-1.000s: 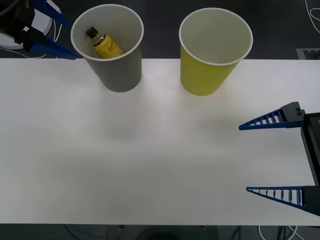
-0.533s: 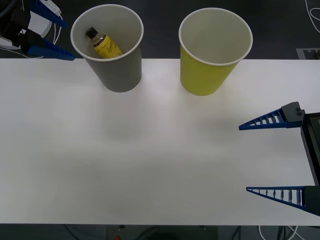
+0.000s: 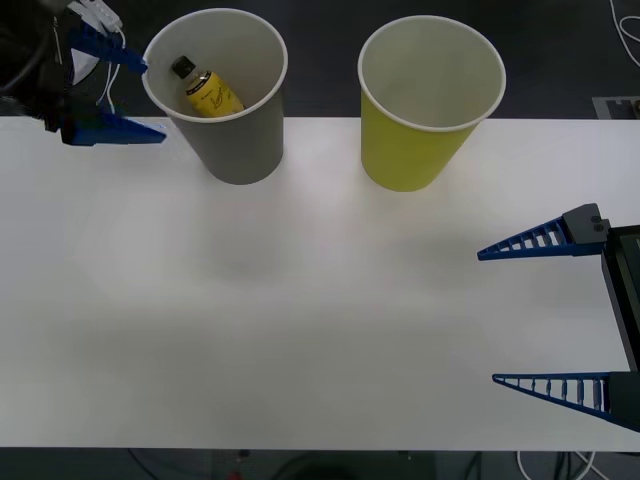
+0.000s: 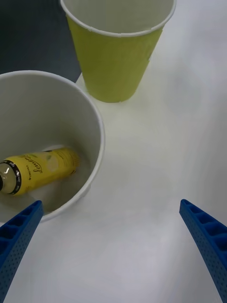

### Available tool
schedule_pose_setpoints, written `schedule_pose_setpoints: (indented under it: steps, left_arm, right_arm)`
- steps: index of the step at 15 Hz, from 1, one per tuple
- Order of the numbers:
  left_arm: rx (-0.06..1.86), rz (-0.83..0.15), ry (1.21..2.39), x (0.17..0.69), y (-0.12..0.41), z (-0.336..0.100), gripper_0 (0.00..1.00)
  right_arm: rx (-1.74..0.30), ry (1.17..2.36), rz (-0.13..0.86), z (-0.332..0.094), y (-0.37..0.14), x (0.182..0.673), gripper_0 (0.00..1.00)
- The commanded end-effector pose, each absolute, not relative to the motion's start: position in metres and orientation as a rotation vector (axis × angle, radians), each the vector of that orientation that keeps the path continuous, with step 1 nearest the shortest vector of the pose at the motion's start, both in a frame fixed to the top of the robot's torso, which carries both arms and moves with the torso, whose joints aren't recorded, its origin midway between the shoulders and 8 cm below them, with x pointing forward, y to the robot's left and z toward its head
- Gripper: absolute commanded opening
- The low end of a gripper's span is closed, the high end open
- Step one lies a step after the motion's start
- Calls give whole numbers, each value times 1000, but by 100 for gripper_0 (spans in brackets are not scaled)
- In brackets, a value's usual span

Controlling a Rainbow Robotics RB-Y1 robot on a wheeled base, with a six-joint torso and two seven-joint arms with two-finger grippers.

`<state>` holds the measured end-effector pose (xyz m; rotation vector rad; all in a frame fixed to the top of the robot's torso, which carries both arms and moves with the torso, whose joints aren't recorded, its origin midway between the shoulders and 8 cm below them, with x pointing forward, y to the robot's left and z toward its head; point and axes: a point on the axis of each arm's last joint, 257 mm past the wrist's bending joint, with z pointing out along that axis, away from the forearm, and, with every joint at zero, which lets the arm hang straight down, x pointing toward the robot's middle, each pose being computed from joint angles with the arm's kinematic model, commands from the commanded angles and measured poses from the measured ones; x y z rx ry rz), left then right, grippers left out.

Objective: Put the can into the green bin and the plastic bottle into the gray bin

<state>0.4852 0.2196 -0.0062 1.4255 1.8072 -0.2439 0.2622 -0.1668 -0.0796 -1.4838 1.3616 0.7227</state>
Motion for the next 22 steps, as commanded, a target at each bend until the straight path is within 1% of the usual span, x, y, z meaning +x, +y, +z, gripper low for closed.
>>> schedule_pose_setpoints:
  steps: [1,3,6,12,15,17,22]
  left_arm:
    - [1459,-177,1783,469,225,-22,100]
    - [1474,-145,1760,455,231,-36,100]
    - [1497,-147,1698,433,236,-49,100]
    - [1540,-290,1585,378,242,-60,100]
    - [1550,-326,1536,356,243,-67,100]
    - [1549,-365,1521,340,237,-73,100]
    - [1573,-415,1496,311,232,-86,100]
  right_arm:
    - [-1484,1362,723,-80,-167,262,100]
    - [-1484,1362,723,-80,-167,262,100]
    - [-1484,1362,723,-80,-167,262,100]
    - [-1484,1362,723,-80,-167,262,100]
    - [-1484,1362,723,-80,-167,262,100]
    - [-1484,1362,723,-80,-167,262,100]
    - [-1484,1362,723,-80,-167,262,100]
